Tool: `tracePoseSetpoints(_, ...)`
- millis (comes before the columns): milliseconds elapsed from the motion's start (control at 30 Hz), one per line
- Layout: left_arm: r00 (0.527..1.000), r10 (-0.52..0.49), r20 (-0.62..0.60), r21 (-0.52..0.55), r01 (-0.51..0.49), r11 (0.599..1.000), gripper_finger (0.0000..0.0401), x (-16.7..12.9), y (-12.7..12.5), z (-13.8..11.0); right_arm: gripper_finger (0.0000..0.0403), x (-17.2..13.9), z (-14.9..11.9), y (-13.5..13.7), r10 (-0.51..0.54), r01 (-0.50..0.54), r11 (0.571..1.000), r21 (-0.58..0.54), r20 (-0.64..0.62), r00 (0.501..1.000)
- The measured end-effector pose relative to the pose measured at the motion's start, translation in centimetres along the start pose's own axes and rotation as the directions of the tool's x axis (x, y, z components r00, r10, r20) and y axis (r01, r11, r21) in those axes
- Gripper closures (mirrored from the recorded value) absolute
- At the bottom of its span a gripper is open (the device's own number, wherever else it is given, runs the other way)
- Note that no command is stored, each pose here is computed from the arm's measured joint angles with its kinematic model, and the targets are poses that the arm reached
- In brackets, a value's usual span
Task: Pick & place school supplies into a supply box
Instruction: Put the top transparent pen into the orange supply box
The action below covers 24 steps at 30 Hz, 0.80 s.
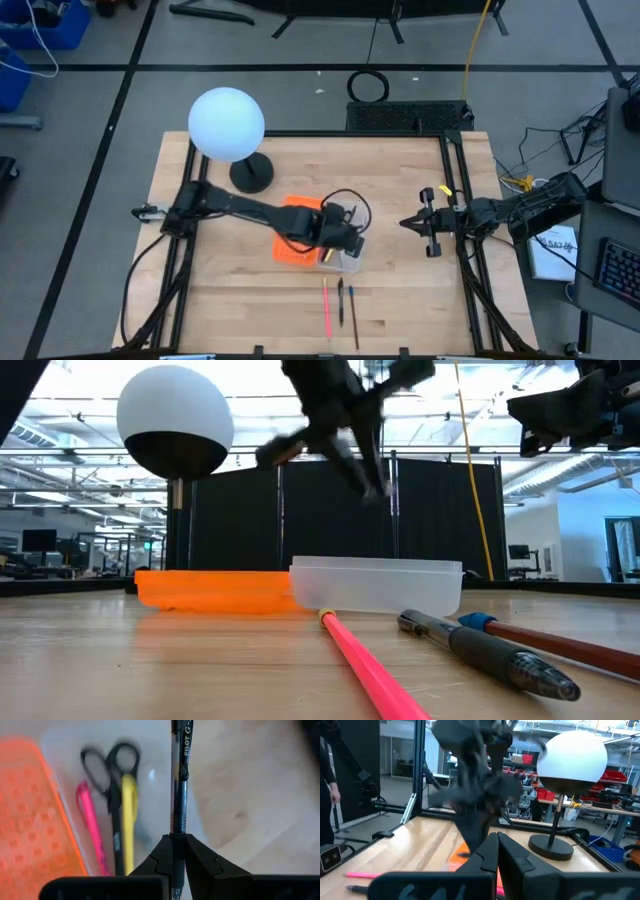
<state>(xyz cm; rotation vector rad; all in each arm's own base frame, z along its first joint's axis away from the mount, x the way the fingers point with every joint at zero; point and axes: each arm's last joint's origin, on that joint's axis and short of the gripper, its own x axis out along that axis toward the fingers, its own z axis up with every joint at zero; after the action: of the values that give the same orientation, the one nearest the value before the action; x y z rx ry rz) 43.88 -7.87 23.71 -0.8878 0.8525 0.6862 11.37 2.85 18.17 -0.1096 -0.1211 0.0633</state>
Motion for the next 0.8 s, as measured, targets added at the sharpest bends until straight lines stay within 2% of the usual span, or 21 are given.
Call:
tracePoseSetpoints(133,0.997,0.039,-0.069,-0.013,-0.040,0.999,0.0371,2.4,0.7,0.3,0.0403,0.0,0.0,0.0,0.001,-0.001,1.000,0.006,-0.003,1.000)
tracePoseSetpoints(367,0.987,0.122,-0.101,-0.021,-0.125,0.992,0.0372,5.2,1.7,0.2,0.0403,0.0,0.0,0.1,0.028,-0.029,0.998,0.051,0.003,1.000)
tracePoseSetpoints(533,0.985,0.124,-0.120,-0.042,-0.130,0.991,0.0372,6.2,1.8,-0.2,0.0403,0.0,0.1,0.2,0.079,-0.080,0.995,0.053,0.021,0.997)
tracePoseSetpoints(800,0.981,0.137,-0.135,-0.025,-0.142,0.990,0.0388,6.5,1.7,-1.0,0.0403,0.0,0.1,0.2,0.079,-0.080,0.995,0.053,0.018,0.997)
